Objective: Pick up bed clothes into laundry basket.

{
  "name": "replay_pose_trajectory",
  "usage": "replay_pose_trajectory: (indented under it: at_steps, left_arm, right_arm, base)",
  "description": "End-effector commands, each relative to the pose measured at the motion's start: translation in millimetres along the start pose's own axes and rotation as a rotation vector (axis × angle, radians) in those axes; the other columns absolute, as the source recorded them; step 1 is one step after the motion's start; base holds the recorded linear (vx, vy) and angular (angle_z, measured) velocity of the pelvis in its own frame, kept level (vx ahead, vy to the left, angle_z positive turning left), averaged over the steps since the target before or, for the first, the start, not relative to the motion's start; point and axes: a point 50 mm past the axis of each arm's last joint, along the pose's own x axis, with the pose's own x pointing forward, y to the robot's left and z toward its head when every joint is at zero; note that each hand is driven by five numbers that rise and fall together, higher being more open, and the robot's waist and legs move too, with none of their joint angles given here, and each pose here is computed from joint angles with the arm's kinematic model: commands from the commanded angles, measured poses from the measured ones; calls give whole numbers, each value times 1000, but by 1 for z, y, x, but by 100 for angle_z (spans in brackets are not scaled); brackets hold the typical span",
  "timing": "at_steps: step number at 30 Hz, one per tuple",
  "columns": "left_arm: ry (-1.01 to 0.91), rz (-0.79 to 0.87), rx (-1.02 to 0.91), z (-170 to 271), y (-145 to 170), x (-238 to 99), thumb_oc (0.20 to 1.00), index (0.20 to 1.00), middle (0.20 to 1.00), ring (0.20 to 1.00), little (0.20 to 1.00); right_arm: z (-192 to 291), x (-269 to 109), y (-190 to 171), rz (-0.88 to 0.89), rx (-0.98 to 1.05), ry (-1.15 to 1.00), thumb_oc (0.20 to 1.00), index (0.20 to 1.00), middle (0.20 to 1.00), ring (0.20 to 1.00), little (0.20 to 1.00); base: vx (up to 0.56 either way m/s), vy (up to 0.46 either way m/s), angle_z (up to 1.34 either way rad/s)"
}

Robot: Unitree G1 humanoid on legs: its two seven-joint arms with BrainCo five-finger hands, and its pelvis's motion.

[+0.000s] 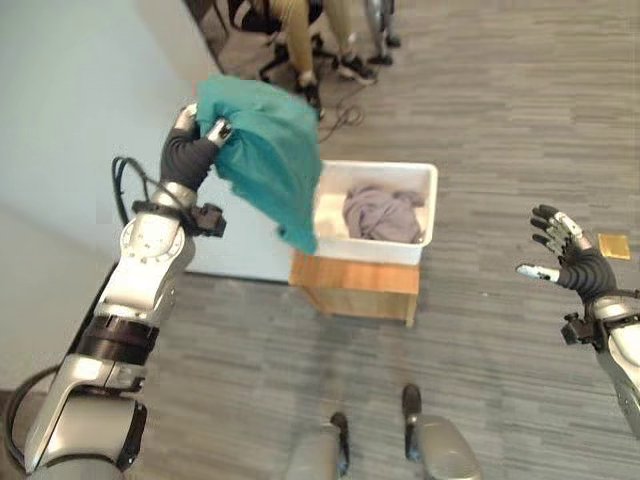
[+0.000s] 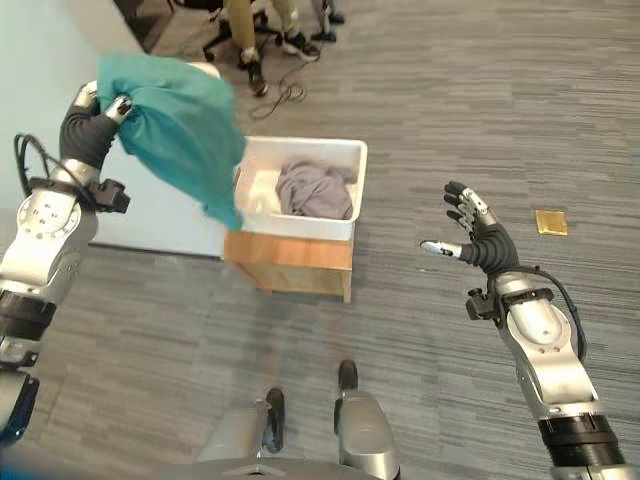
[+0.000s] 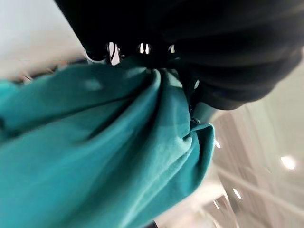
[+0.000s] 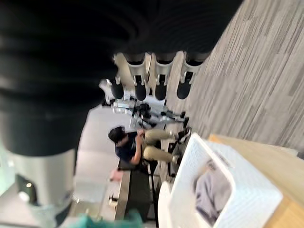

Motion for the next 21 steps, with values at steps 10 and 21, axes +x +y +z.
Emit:
replay_pose_trajectory:
  at_steps: [10, 21]
  left_arm:
    - [-71, 46, 203, 40, 35, 41, 200, 200, 200, 200, 200]
    - [-112, 90, 249, 63, 40, 65, 200, 200, 200, 200, 200]
  right_arm:
    - [-11, -5, 12, -16, 112, -8, 1000, 1000, 1000, 1000, 1000]
    - [-22, -8, 43, 54, 182, 19, 1000, 1000, 1000, 1000, 1000]
  base:
    - [146, 64, -46]
    - [10, 61, -1]
